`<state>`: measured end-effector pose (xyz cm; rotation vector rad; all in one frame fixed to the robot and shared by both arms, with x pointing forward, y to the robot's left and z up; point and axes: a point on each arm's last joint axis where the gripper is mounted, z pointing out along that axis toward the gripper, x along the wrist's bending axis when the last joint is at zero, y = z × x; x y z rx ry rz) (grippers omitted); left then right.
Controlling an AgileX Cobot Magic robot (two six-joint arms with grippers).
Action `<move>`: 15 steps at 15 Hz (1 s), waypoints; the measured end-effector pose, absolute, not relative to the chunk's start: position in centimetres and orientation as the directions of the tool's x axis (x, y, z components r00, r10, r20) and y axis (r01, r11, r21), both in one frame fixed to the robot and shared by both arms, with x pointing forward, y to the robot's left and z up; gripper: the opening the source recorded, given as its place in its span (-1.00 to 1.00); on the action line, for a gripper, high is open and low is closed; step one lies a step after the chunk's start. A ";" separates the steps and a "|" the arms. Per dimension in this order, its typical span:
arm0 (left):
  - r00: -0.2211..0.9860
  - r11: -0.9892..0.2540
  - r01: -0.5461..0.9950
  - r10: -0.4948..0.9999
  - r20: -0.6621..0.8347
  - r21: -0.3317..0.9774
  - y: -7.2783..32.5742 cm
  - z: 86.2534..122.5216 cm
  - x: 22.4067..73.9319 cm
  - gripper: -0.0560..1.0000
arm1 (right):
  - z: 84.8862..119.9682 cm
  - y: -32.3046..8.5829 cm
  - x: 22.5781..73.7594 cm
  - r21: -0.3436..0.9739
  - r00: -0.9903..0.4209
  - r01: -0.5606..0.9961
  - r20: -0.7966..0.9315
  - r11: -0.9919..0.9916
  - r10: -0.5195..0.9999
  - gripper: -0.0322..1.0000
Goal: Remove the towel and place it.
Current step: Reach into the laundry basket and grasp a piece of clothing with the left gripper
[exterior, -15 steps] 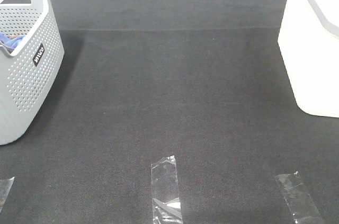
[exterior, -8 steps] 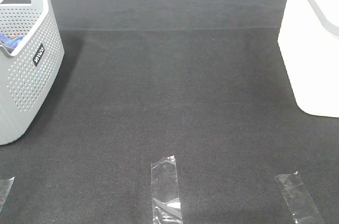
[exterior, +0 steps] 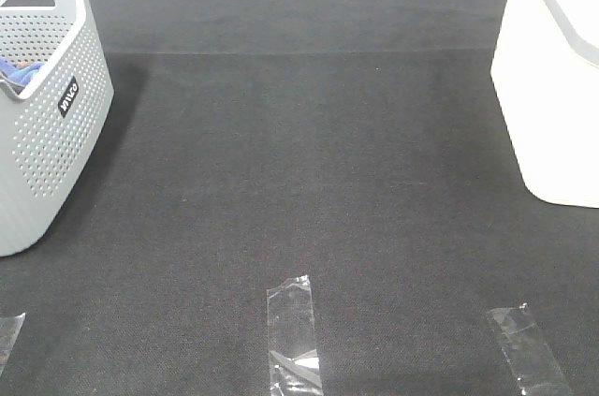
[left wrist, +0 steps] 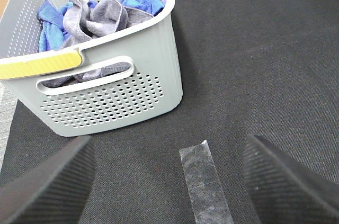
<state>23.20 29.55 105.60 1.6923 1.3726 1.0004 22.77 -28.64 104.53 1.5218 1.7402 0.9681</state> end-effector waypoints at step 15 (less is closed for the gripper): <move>0.129 -0.167 0.419 0.984 0.123 0.893 29.5 105.6 23.2 0.50 | 104.5 -28.6 22.8 0.844 -0.139 0.532 0.011 0.065 0.990 0.49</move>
